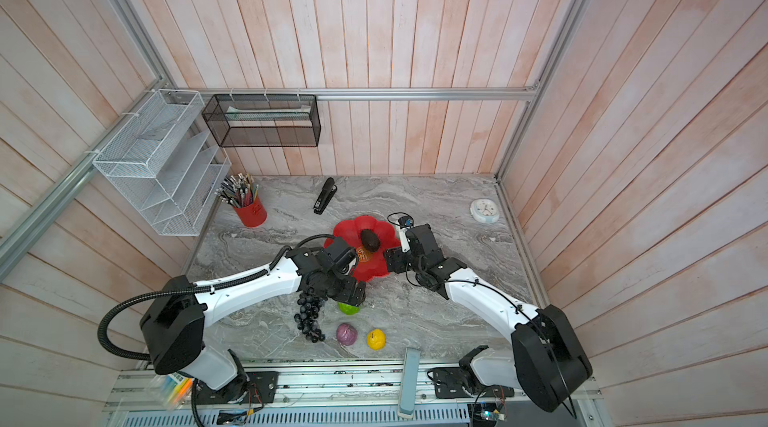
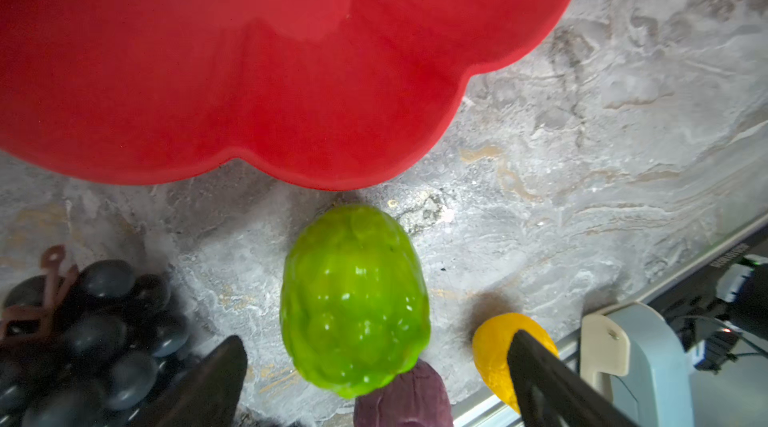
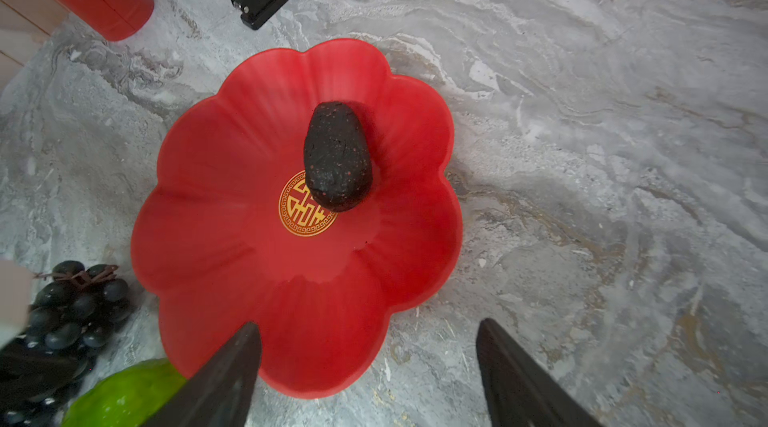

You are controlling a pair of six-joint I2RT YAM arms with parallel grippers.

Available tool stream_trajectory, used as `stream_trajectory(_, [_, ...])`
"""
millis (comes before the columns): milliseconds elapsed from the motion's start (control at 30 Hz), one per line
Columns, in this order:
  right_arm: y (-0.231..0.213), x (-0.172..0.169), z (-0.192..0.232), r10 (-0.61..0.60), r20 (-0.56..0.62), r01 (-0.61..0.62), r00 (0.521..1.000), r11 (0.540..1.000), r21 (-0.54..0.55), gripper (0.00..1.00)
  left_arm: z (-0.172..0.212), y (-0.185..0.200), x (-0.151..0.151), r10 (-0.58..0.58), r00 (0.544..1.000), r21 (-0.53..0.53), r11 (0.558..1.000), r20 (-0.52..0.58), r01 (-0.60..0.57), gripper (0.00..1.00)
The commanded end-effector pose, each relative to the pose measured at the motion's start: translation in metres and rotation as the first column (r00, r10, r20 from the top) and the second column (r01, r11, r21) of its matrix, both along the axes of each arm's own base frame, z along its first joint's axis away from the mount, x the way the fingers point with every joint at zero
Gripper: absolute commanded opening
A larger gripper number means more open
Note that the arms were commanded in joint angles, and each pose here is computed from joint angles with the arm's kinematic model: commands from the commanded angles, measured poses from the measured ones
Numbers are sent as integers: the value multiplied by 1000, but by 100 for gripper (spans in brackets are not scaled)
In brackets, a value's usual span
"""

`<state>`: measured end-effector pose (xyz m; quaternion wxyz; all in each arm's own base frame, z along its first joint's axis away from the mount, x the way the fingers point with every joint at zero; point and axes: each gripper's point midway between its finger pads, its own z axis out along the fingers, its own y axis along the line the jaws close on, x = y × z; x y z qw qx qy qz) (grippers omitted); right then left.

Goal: Place and organize the fake fruits in the fruit bowl
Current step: 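Release the avocado and lift the right gripper while the left gripper grasps the green fruit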

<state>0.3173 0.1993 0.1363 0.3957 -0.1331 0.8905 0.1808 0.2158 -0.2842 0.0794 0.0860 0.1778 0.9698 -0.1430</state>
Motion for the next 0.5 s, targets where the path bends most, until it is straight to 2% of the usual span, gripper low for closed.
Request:
stream_trajectory(0, [-9,3,10,-45,37,44,998,998,38,82,-11,5,8,8,1000,69,998,12,-9,100])
stream_trajectory(233, [-9,1,3,-28,15,27,999,998,59,82,-32,0,8,-16,1000,76,997,-9,17,97])
stream_trajectory(467, [-4,6,7,-25,21,23,999,997,76,82,-38,-2,3,-25,999,62,998,-39,28,83])
